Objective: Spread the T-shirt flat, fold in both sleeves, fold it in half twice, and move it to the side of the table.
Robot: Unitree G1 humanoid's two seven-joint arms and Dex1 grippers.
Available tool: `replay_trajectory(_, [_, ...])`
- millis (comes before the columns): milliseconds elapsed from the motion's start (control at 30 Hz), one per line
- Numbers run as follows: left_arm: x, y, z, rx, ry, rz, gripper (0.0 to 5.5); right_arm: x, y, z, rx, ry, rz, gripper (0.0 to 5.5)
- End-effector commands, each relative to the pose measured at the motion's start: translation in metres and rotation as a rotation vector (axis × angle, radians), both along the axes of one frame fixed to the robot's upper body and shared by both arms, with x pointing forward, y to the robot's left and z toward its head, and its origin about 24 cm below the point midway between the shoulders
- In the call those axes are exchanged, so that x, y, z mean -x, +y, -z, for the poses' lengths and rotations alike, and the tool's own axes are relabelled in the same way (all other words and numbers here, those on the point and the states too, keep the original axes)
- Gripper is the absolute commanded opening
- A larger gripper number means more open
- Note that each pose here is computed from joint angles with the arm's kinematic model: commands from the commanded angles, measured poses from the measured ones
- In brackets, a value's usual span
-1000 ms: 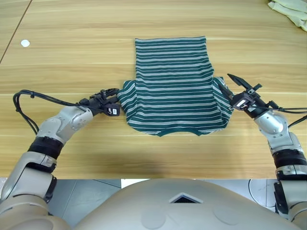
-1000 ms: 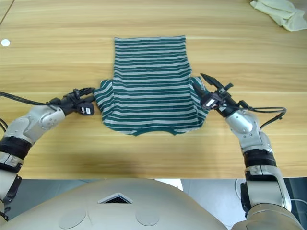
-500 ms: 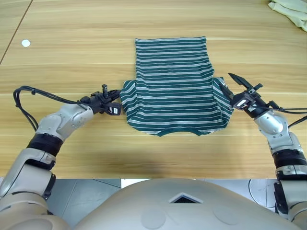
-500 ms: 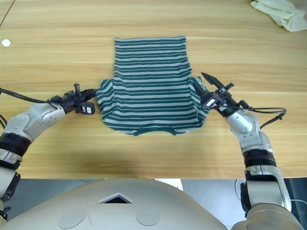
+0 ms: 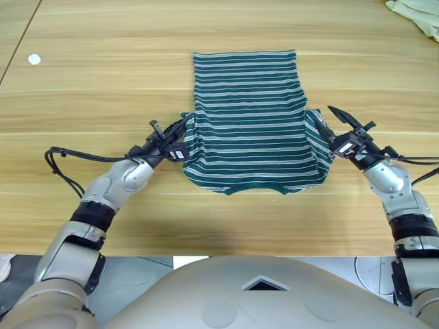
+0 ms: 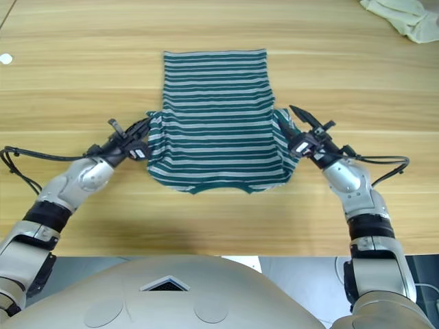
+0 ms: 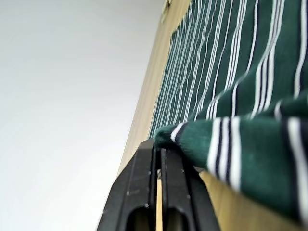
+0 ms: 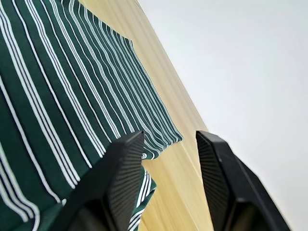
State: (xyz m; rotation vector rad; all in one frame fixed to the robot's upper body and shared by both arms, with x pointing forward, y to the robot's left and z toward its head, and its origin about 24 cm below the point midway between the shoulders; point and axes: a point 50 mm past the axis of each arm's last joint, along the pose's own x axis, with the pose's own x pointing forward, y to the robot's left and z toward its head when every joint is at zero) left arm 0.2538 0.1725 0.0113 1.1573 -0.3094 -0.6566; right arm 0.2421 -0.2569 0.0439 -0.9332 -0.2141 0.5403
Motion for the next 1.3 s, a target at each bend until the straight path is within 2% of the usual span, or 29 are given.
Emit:
replay_trajectory(33, [-0.002, -0.014, 0.001, 0.012, -0.014, 0.056, 0.01, -0.005, 0.004, -0.001, 0.004, -0.011, -0.008, 2.0])
replay_trajectory(533, [-0.015, -0.048, 0.001, 0.069, -0.027, 0.133, 0.01, -0.008, 0.014, 0.008, -0.002, 0.004, -0.02, 2.0])
replay_trajectory(900, [0.003, -0.06, 0.017, 0.101, 0.115, 0.226, 1.96, -0.006, 0.015, 0.008, -0.005, -0.005, -0.022, 2.0])
replay_trajectory(933, [0.002, -0.059, 0.016, 0.105, 0.109, 0.222, 1.96, -0.006, 0.014, 0.007, -0.003, -0.006, -0.021, 2.0])
replay_trajectory(1000, [0.011, -0.059, 0.016, 0.13, 0.149, 0.255, 1.96, -0.005, 0.011, 0.005, 0.007, -0.012, -0.015, 2.0])
replay_trajectory(1133, [0.05, -0.044, 0.038, 0.016, 0.358, 0.375, 1.96, 0.0, -0.006, -0.012, 0.053, -0.058, 0.016, 2.0])
replay_trajectory(1300, [0.079, -0.029, 0.054, -0.078, 0.547, 0.432, 1.96, 0.003, -0.03, -0.047, 0.101, -0.146, 0.09, 2.0])
